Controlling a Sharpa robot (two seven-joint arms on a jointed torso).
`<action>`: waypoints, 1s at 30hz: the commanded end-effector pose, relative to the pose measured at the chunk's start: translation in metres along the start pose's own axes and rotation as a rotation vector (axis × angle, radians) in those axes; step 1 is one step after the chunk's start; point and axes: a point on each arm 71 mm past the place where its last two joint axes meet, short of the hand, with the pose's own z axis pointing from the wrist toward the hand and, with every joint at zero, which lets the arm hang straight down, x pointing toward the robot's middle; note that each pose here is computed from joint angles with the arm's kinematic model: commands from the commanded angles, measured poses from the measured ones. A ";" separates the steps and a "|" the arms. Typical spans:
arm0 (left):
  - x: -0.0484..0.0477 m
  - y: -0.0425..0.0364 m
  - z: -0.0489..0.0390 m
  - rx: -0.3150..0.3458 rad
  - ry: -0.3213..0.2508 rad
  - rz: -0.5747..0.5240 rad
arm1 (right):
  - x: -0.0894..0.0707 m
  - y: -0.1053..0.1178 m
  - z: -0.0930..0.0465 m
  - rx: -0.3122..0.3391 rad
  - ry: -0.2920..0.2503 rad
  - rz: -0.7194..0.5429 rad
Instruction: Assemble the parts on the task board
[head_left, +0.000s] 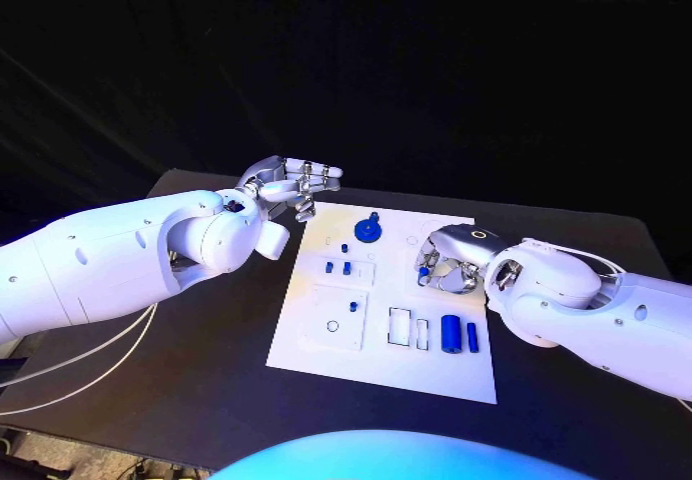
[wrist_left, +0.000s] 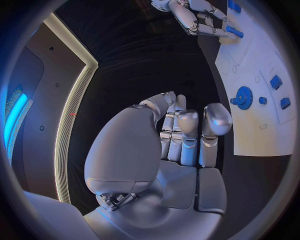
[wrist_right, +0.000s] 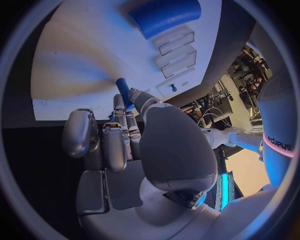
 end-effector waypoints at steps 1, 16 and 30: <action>0.0008 -0.0010 0.0008 0.006 0.010 0.001 | -0.011 0.006 -0.004 -0.011 -0.086 0.030; 0.0030 -0.0003 0.0034 0.006 0.015 0.000 | -0.019 0.089 -0.012 -0.221 -0.105 0.161; 0.0058 0.0000 0.0047 0.006 0.023 -0.003 | 0.019 0.130 0.008 -0.303 -0.034 0.167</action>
